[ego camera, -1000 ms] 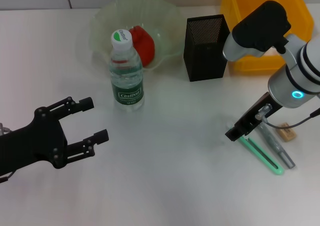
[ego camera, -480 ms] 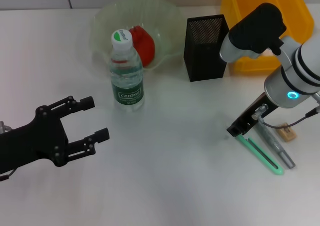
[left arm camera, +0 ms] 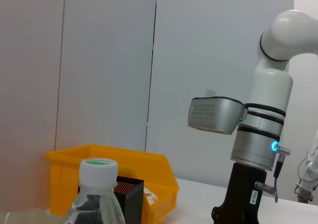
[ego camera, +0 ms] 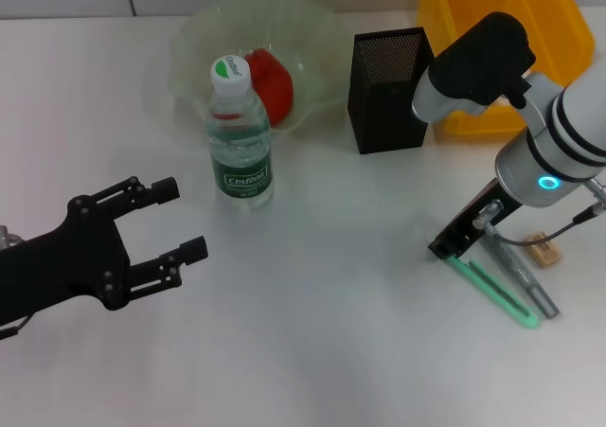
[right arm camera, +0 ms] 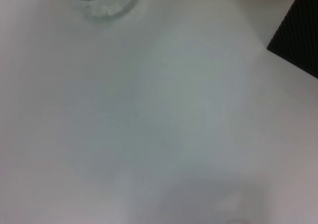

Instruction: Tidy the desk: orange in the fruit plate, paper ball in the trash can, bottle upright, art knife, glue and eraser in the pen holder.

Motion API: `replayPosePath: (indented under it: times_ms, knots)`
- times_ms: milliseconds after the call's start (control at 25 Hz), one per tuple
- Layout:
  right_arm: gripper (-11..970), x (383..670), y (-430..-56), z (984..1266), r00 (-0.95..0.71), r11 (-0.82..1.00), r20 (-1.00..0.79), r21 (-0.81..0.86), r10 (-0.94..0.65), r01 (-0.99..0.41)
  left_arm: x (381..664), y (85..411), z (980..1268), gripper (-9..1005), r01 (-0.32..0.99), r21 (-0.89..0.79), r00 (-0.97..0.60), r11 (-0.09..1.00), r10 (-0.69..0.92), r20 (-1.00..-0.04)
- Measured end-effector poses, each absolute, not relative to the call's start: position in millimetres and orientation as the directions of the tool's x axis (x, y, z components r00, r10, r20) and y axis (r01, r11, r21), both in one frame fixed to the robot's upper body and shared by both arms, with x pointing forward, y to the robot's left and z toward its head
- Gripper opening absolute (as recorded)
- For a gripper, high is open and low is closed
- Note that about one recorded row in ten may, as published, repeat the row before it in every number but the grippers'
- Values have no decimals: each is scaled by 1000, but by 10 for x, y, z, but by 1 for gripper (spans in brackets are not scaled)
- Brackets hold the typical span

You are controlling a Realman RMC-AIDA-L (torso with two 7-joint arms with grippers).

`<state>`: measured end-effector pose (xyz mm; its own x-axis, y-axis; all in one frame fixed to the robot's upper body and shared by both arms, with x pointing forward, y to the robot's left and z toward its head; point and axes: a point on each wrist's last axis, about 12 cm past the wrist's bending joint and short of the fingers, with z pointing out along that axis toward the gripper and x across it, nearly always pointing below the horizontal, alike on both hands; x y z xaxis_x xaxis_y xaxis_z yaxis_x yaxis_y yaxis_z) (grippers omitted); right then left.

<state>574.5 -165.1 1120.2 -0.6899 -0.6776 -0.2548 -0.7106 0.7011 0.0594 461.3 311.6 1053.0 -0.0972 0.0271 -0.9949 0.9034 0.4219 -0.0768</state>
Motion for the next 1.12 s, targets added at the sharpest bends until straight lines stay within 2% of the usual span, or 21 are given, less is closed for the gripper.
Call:
replayPosePath:
  times_ms: [120, 360, 520, 640, 680, 720, 800, 960, 1120]
  knots:
    - [257, 5744, -1644, 11206, -684, 695, -259, 62, -681, -716, 4617, 3116, 10533, 770, 902, -76, -96, 425, 24, -995]
    - [164, 5723, -1646, 11252, -674, 684, -286, 81, -681, -725, 4632, 3124, 10544, 770, 897, -73, -89, 435, 18, -996]
    - [164, 5716, -1709, 11475, -658, 692, -383, 66, -648, -719, 4632, 3126, 10545, 770, 897, -73, -89, 436, 16, -996]
    - [163, 5746, -1883, 11788, -638, 717, -550, 98, -539, -690, 4630, 3125, 10546, 770, 897, -73, -88, 437, 14, -996]
    - [163, 5799, -2045, 12002, -603, 731, -686, 152, -407, -666, 4630, 3120, 10544, 770, 897, -74, -88, 437, 13, -996]
    - [163, 5799, -2045, 12002, -603, 731, -686, 152, -407, -666, 4630, 3120, 10544, 770, 897, -74, -88, 437, 13, -996]
    - [163, 5880, -2202, 12147, -550, 740, -788, 191, -277, -645, 4635, 3103, 10542, 770, 898, -74, -88, 434, 12, -996]
    - [164, 6177, -2267, 12111, -454, 756, -884, 219, -114, -616, 4653, 3066, 10545, 770, 902, -73, -85, 426, 9, -996]
    - [164, 6444, -2093, 11936, -432, 725, -900, 260, -58, -638, 4701, 3022, 10562, 770, 907, -69, -79, 416, 6, -997]
